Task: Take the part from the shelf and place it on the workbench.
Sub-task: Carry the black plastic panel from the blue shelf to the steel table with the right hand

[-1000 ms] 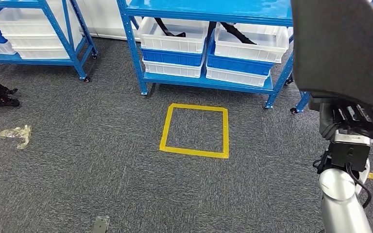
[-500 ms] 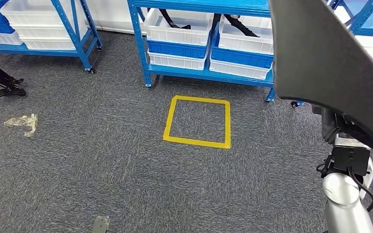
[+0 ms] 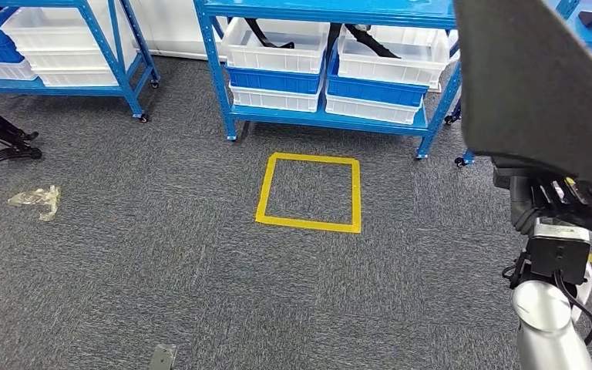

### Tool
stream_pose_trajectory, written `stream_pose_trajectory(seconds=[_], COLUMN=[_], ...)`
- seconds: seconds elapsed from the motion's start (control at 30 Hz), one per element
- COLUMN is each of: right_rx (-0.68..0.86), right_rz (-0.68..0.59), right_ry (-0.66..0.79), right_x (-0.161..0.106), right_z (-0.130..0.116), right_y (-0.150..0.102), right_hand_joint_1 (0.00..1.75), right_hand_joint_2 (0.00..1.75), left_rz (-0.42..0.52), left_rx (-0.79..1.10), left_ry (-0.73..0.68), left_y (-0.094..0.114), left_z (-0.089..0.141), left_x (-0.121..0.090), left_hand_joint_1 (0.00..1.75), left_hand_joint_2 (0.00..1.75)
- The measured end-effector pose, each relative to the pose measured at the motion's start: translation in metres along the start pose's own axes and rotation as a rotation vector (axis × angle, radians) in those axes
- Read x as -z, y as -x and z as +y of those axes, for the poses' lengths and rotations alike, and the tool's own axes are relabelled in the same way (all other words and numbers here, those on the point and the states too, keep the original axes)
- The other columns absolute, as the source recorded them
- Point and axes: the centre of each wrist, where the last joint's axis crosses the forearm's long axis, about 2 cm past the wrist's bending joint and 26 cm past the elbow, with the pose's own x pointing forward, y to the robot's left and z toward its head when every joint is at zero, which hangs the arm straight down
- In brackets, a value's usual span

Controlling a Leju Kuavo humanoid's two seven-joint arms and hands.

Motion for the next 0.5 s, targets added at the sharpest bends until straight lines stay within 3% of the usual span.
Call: stream_pose_trajectory(seconds=[0.5], right_rx=[-0.008], right_rz=[0.001], right_ry=[-0.01], right_x=[-0.0003], right_z=[-0.0028], right_y=[0.0019], right_hand_joint_1=[1.75], right_hand_joint_2=[1.75], left_rz=[0.0], left_rx=[0.002], left_ry=[-0.011], left_y=[-0.0009], left_z=[0.0012], left_x=[0.0009], left_hand_joint_1=[0.0], left_hand_joint_2=[1.75])
